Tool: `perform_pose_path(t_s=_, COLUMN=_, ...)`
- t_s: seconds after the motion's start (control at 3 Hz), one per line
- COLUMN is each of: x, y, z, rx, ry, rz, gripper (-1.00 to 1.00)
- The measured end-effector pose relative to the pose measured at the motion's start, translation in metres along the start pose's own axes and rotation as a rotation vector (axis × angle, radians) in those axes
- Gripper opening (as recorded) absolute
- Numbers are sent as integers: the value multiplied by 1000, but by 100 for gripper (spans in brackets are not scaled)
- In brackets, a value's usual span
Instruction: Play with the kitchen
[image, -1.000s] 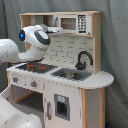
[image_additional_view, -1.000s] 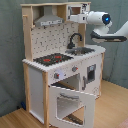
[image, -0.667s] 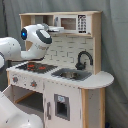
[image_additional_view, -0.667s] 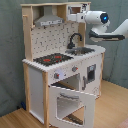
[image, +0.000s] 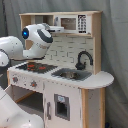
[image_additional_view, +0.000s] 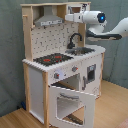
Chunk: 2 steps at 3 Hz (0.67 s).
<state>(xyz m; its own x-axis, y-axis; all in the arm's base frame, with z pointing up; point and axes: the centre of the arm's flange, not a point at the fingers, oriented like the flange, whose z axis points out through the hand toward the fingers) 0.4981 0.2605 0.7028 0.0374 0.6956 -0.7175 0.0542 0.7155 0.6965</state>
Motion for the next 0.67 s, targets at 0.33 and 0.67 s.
perform_pose_path(t_s=0.33, x=0, y=0, z=0, rx=0, ry=0, rz=0, gripper=-100)
perform_pose_path(t_s=0.67, x=-3, y=1, z=-20, rx=-22, ry=21, rz=22, gripper=-100)
